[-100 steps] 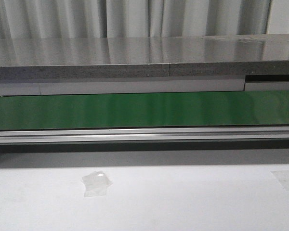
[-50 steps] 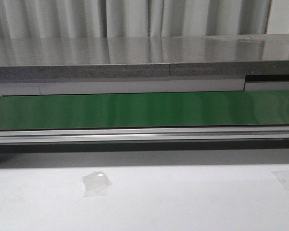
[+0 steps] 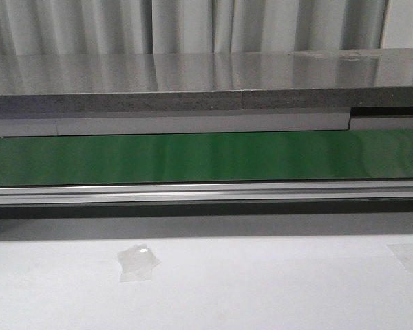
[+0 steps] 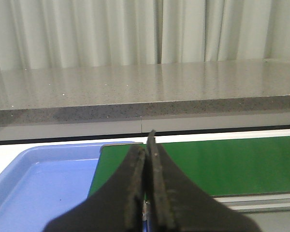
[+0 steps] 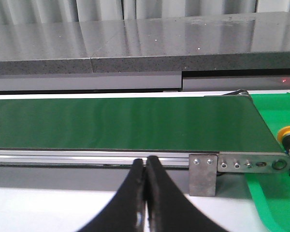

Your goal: Move button from left to right

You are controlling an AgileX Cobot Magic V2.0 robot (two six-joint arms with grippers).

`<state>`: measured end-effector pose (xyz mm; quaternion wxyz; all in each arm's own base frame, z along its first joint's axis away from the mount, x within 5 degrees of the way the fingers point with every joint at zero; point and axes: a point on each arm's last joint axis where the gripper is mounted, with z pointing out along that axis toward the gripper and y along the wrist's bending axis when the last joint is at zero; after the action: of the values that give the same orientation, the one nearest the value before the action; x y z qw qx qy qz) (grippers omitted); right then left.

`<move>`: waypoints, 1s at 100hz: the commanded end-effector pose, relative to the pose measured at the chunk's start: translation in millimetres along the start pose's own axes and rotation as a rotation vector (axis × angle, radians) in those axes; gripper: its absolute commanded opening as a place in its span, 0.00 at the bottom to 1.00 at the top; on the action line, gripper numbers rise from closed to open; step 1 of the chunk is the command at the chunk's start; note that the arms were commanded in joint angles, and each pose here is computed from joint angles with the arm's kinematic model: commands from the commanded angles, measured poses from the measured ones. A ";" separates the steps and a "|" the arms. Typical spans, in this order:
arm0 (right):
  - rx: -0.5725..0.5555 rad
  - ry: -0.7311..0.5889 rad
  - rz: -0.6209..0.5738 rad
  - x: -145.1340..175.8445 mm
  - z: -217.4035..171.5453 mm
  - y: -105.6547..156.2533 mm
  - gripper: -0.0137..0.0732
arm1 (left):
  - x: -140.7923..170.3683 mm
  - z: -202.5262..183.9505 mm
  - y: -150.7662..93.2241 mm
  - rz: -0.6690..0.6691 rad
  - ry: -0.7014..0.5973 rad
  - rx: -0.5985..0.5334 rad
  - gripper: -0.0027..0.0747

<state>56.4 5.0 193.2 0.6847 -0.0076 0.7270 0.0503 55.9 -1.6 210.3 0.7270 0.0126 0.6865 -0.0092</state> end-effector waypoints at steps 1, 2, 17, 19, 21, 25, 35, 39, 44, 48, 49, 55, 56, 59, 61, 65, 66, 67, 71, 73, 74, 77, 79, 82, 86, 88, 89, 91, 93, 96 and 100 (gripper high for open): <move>-0.002 -0.116 -0.011 -13.3 -2.9 0.4 0.08 | 6.3 -1.1 -0.1 -0.013 -0.062 -0.004 0.01; -0.002 -0.116 -0.011 -13.3 -2.9 0.4 0.08 | 6.3 -1.1 0.0 -0.013 -0.062 -0.006 0.01; -0.002 -0.116 -0.011 -13.3 -2.9 0.4 0.08 | 6.3 -1.1 0.5 -0.012 -0.062 -0.015 0.01; -0.002 -0.116 -0.011 -13.3 -2.9 0.4 0.08 | 6.3 -1.1 0.5 -0.012 -0.062 -0.015 0.01; -0.002 -0.116 -0.011 -13.3 -2.9 0.4 0.08 | 6.3 -1.1 0.5 -0.012 -0.062 -0.015 0.01; -0.002 -0.116 -0.011 -13.3 -2.9 0.4 0.08 | 6.3 -1.1 0.5 -0.012 -0.062 -0.015 0.01; -0.002 -0.116 -0.011 -13.3 -2.9 0.4 0.08 | 6.3 -1.1 0.5 -0.012 -0.062 -0.015 0.01; -0.002 -0.116 -0.011 -13.3 -2.9 0.4 0.08 | 6.3 -1.1 0.5 -0.012 -0.062 -0.015 0.01; -0.002 -0.116 -0.011 -13.3 -2.9 0.4 0.08 | 6.3 -1.1 0.5 -0.012 -0.062 -0.015 0.01; -0.002 -0.116 -0.011 -13.3 -2.9 0.4 0.08 | 6.3 -1.1 0.5 -0.012 -0.062 -0.015 0.01; -0.002 -0.116 -0.011 -13.3 -2.9 0.4 0.08 | 6.3 -1.1 0.5 -0.012 -0.062 -0.015 0.01; -0.002 -0.116 -0.011 -13.3 -2.9 0.4 0.08 | 6.3 -1.1 0.5 -0.012 -0.062 -0.015 0.01; -0.002 -0.116 -0.011 -13.3 -2.9 0.4 0.08 | 6.3 -1.1 0.5 -0.012 -0.062 -0.015 0.01; -0.002 -0.116 -0.011 -13.3 -2.9 0.4 0.08 | 6.3 -1.1 0.5 -0.012 -0.062 -0.015 0.01; -0.002 -0.116 -0.011 -13.3 -2.9 0.4 0.08 | 6.3 -1.1 0.5 -0.012 -0.062 -0.015 0.01; -0.002 -0.116 -0.011 -13.3 -2.9 0.4 0.08 | 6.3 -1.1 0.5 -0.012 -0.062 -0.015 0.01; -0.002 -0.116 -0.011 -13.3 -2.9 0.4 0.08 | 6.3 -1.1 0.5 -0.012 -0.062 -0.015 0.01; -0.002 -0.116 -0.011 -13.3 -2.9 0.4 0.08 | 6.3 -1.1 0.5 -0.012 -0.062 -0.015 0.01; -0.002 -0.116 -0.011 -13.3 -2.9 0.4 0.08 | 6.3 -1.1 0.5 -0.012 -0.062 -0.015 0.01; -0.002 -0.116 -0.011 -13.3 -2.9 0.4 0.08 | 6.3 -1.1 0.5 -0.012 -0.062 -0.015 0.01; -0.002 -0.116 -0.011 -13.3 -2.9 0.4 0.08 | 6.3 -1.1 0.5 -0.012 -0.062 -0.015 0.01; -0.002 -0.116 -0.011 -13.3 -2.9 0.4 0.08 | 6.3 -1.1 0.5 -0.012 -0.062 -0.015 0.01; -0.002 -0.116 -0.011 -13.3 -2.9 0.4 0.08 | 6.3 -1.1 0.5 -0.012 -0.062 -0.015 0.01; -0.002 -0.116 -0.011 -13.3 -2.9 0.4 0.08 | 6.3 -1.1 0.5 -0.012 -0.062 -0.015 0.01; -0.002 -0.116 -0.011 -13.3 -2.9 0.4 0.08 | 6.3 -1.1 0.5 -0.012 -0.062 -0.015 0.01; -0.002 -0.116 -0.011 -13.3 -2.9 0.4 0.08 | 6.3 -1.1 0.5 -0.012 -0.062 -0.015 0.01; -0.002 -0.116 -0.011 -13.3 -2.9 0.4 0.08 | 6.3 -1.1 0.5 -0.012 -0.062 -0.015 0.01; -0.002 -0.116 -0.011 -13.3 -2.9 0.4 0.08 | 6.3 -1.1 0.5 -0.012 -0.062 -0.015 0.01; -0.002 -0.116 -0.011 -13.3 -2.9 0.4 0.08 | 6.3 -1.1 0.5 -0.012 -0.062 -0.015 0.01; -0.002 -0.116 -0.011 -13.3 -2.9 0.4 0.08 | 6.3 -1.1 0.5 -0.012 -0.062 -0.015 0.01; -0.002 -0.116 -0.011 -13.3 -2.9 0.4 0.08 | 6.3 -1.1 0.5 -0.012 -0.062 -0.015 0.01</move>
<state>56.4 5.0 193.2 0.6848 -0.0082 0.7270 0.0495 56.0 -0.4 210.3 0.7270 0.0043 0.6866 -0.0019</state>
